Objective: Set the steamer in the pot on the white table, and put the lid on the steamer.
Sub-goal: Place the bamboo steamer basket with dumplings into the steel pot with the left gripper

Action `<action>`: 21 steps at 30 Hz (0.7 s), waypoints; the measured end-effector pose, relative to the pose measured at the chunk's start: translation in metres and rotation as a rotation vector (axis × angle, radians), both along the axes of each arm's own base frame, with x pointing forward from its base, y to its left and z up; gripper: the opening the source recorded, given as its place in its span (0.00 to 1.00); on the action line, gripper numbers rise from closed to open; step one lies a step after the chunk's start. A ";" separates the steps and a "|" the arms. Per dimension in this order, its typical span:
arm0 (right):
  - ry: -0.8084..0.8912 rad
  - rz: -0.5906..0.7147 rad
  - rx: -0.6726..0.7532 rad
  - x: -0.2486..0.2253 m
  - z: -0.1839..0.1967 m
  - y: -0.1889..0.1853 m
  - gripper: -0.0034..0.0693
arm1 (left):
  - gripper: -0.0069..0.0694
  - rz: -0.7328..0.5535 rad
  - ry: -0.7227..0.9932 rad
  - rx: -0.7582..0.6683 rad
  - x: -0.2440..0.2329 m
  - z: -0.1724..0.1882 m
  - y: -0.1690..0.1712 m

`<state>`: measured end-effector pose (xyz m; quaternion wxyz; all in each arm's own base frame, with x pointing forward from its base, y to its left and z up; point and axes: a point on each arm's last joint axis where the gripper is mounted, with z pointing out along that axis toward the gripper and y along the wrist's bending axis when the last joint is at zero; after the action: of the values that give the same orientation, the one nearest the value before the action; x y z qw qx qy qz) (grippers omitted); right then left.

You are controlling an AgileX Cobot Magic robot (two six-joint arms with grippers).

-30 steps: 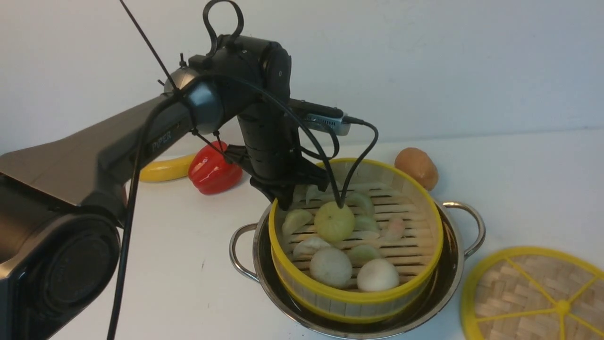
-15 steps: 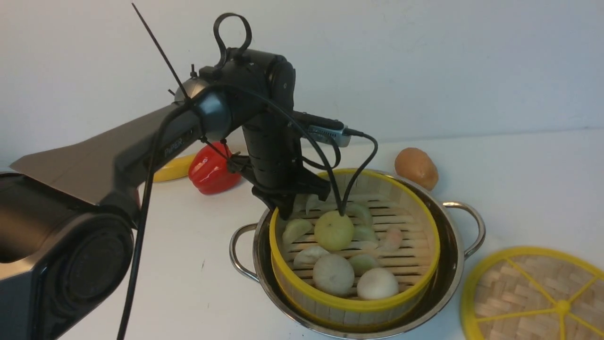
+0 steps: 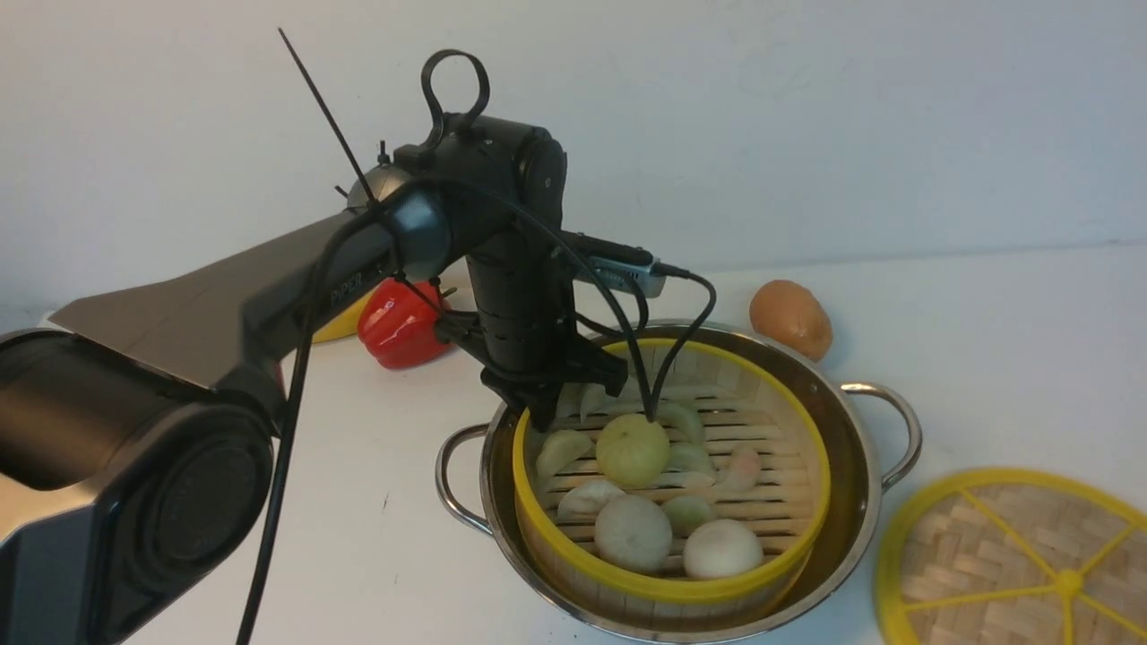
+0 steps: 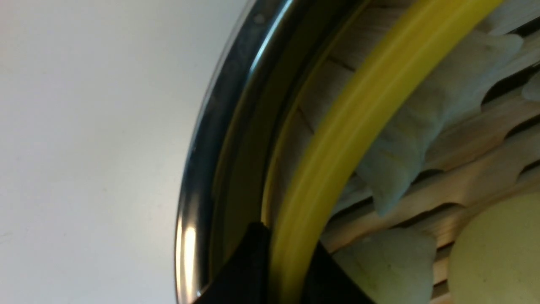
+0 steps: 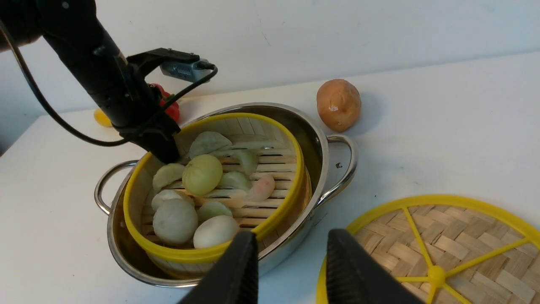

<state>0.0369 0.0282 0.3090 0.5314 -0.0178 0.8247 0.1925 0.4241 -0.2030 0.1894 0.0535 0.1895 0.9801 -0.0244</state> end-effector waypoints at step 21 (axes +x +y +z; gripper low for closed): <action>0.000 0.000 0.001 0.000 0.000 0.000 0.38 | 0.20 -0.011 -0.018 -0.017 0.002 0.000 -0.001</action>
<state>0.0369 0.0282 0.3090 0.5313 -0.0174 0.8248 0.1928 0.4259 -0.2042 0.1897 0.0639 0.1944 0.9783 -0.0312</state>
